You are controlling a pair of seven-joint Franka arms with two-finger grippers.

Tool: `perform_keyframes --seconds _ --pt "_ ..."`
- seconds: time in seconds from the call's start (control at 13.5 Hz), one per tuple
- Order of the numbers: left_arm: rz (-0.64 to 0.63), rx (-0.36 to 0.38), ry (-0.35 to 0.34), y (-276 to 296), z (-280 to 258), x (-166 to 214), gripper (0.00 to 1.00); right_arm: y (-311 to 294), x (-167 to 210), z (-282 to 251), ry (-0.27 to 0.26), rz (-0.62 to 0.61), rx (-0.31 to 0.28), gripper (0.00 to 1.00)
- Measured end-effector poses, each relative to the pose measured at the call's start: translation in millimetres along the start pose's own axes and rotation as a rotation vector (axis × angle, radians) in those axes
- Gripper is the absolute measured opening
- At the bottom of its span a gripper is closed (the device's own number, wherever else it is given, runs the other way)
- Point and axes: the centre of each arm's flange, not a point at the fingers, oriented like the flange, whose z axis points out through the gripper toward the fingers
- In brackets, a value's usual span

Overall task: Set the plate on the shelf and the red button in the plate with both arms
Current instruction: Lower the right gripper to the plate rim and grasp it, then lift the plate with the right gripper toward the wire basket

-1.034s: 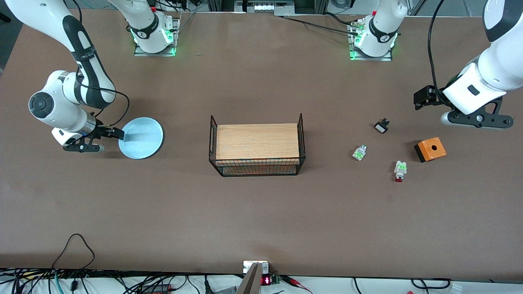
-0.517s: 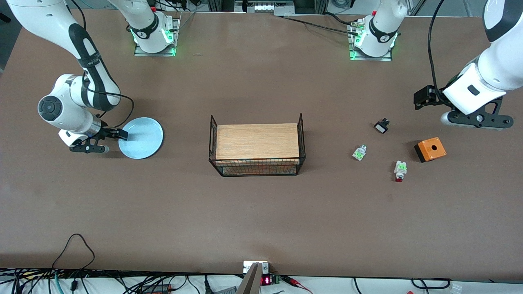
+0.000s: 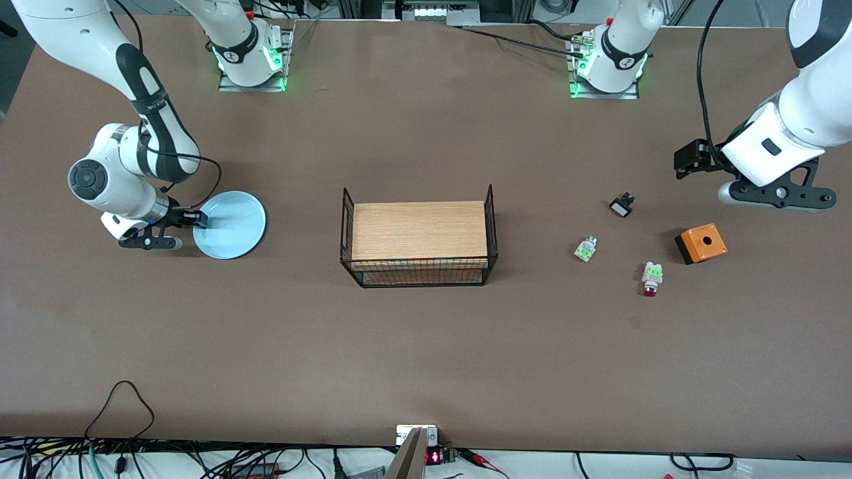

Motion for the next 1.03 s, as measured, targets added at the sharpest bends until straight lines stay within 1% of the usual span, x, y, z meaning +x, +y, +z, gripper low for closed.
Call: perform_keyframes --seconds 0.07,0.22,0.3,0.37,0.52,0.67,0.74,1.03 --pt "0.000 0.000 0.000 0.0 0.0 0.0 1.00 -1.8 0.5 -1.2 0.002 -0.003 0.001 0.42" --pt "-0.001 0.000 0.000 -0.3 0.0 0.0 1.00 -4.3 0.9 -2.2 0.003 -0.008 0.002 0.18" --pt "-0.001 0.000 0.000 -0.6 0.0 0.0 1.00 -4.0 0.7 -5.4 0.002 -0.007 0.003 0.10" --pt "-0.001 0.000 0.000 -0.8 0.0 0.0 1.00 -4.2 0.6 -8.8 0.002 -0.007 0.004 0.07" --pt "-0.001 0.000 0.000 -0.9 0.0 0.0 1.00 -4.2 0.6 -11.4 0.003 -0.007 0.005 0.07" --pt "-0.001 0.000 0.000 -0.8 0.0 0.0 1.00 -6.9 0.1 -17.5 -0.008 -0.011 0.009 0.07" --pt "-0.001 0.000 0.000 -0.7 0.1 0.0 1.00 -10.3 0.1 -26.1 -0.013 -0.013 0.016 0.04" --pt "0.000 0.000 0.000 -0.3 0.0 0.0 1.00 -33.8 -4.7 -93.3 -0.024 0.000 0.065 0.03"
